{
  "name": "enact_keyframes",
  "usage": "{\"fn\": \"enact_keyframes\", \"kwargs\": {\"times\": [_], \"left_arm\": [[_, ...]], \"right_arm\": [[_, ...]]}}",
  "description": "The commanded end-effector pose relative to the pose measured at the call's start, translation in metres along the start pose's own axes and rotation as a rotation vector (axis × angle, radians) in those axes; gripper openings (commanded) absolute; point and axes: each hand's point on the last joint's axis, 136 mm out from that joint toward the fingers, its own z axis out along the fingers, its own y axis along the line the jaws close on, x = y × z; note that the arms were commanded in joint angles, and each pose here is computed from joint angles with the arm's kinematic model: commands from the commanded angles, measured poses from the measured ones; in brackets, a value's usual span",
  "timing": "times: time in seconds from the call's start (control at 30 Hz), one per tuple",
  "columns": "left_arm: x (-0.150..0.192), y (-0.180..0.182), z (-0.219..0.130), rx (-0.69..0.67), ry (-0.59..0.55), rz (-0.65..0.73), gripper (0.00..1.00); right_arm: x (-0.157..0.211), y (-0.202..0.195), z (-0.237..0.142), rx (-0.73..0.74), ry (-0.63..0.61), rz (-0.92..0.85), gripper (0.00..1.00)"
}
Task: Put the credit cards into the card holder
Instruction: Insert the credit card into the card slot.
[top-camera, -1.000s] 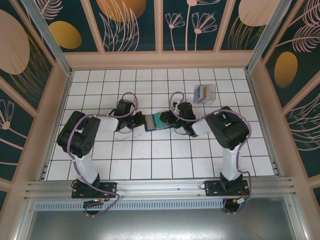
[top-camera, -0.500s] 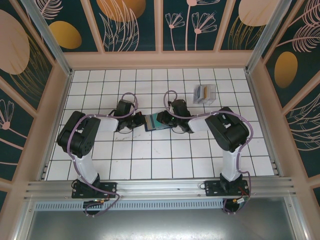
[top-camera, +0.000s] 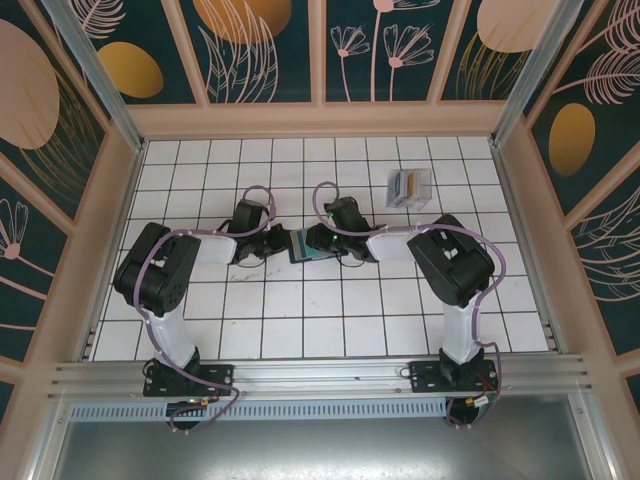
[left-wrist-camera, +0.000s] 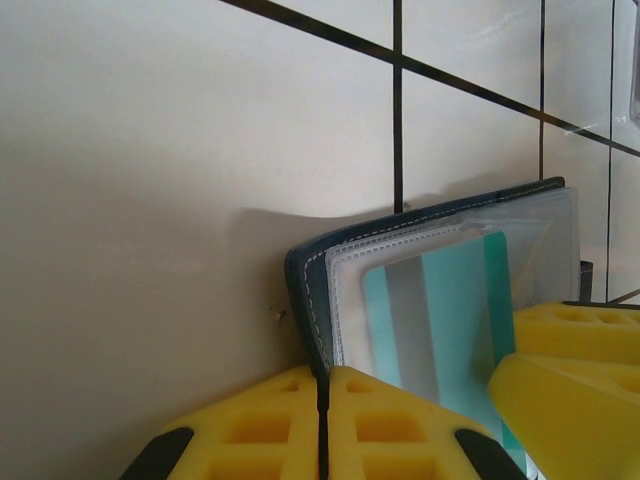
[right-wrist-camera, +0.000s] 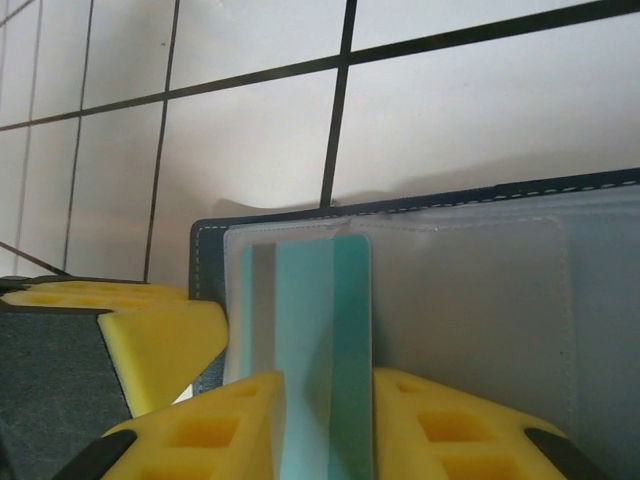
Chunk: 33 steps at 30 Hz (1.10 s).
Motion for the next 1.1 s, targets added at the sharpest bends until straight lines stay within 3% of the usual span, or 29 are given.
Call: {"fn": "enact_keyframes", "kwargs": {"times": [0.0,0.27,0.57,0.77,1.07], "left_arm": [[0.018,0.027,-0.003,-0.103,0.044,-0.029,0.10],[0.016,0.025,-0.004,-0.091,0.030,-0.045,0.06],[0.014,0.019,-0.003,-0.060,0.026,-0.046,0.04],[0.015,0.019,-0.005,-0.057,0.024,-0.057,0.02],[0.012,0.019,-0.010,-0.074,0.012,-0.046,0.04]], "right_arm": [[0.001,-0.015,-0.008,0.119,0.022,-0.076,0.29],[0.009,-0.015,-0.004,0.121,0.068,-0.108,0.27],[0.018,0.012,0.005,0.059,0.100,-0.161,0.18],[0.025,0.023,0.014,0.011,0.132,-0.153,0.19],[0.015,0.018,-0.002,0.071,0.092,-0.199,0.25]]}}
